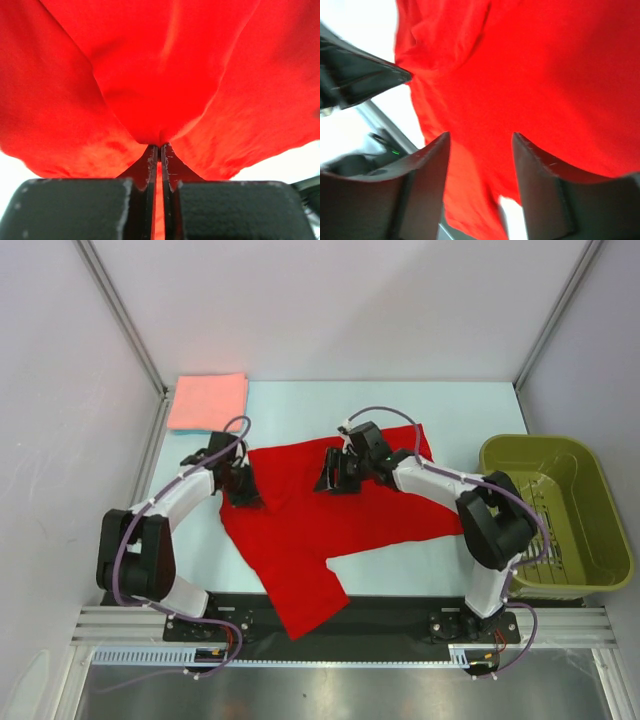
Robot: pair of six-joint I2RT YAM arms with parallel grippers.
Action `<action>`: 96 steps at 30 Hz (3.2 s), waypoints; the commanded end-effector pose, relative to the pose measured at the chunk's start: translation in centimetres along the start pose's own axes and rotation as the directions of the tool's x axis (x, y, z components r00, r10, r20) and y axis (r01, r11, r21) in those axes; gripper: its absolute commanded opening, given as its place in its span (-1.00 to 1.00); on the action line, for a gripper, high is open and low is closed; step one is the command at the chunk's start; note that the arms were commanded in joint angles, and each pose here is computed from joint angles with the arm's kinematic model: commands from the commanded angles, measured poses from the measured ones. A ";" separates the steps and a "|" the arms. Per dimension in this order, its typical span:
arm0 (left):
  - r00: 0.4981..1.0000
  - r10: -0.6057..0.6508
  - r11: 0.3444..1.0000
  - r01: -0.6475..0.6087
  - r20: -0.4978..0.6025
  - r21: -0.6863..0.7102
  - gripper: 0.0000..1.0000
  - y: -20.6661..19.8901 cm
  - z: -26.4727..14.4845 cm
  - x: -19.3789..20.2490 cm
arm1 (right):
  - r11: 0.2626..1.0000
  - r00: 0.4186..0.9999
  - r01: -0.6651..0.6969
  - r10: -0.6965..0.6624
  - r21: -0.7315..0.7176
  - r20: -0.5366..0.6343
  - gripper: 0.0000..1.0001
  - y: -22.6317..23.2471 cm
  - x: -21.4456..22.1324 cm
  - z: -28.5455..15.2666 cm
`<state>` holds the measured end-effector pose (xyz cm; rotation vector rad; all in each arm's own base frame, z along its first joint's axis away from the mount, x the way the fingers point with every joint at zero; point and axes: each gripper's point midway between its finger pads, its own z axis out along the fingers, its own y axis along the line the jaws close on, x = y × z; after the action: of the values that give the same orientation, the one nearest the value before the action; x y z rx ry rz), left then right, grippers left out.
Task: Fold and stack the t-shirts
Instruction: Fold the tshirt
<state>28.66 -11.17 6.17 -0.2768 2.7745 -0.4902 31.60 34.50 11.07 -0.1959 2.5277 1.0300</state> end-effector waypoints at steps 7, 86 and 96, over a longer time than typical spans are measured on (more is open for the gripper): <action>0.984 -0.069 0.994 0.055 0.163 0.090 -0.99 0.2 -2.2 -8.0 | 0.905 0.957 -0.280 0.288 -0.321 -0.026 -0.55 4.9 -2.9 5.9; 0.989 -0.124 0.990 0.118 0.082 0.072 -0.99 3.5 -1.2 -5.5 | 0.952 0.921 -0.281 0.232 -0.123 -0.312 -1.00 4.6 1.7 8.1; 0.986 -0.164 0.982 0.164 -0.001 0.098 -0.94 2.7 -1.2 -0.4 | 0.966 0.921 -0.215 0.153 -0.141 -0.358 -1.00 2.9 3.3 5.9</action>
<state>28.88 -7.25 5.45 -0.4821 2.7502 -0.6070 30.25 41.59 4.90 -0.0941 2.8536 1.3548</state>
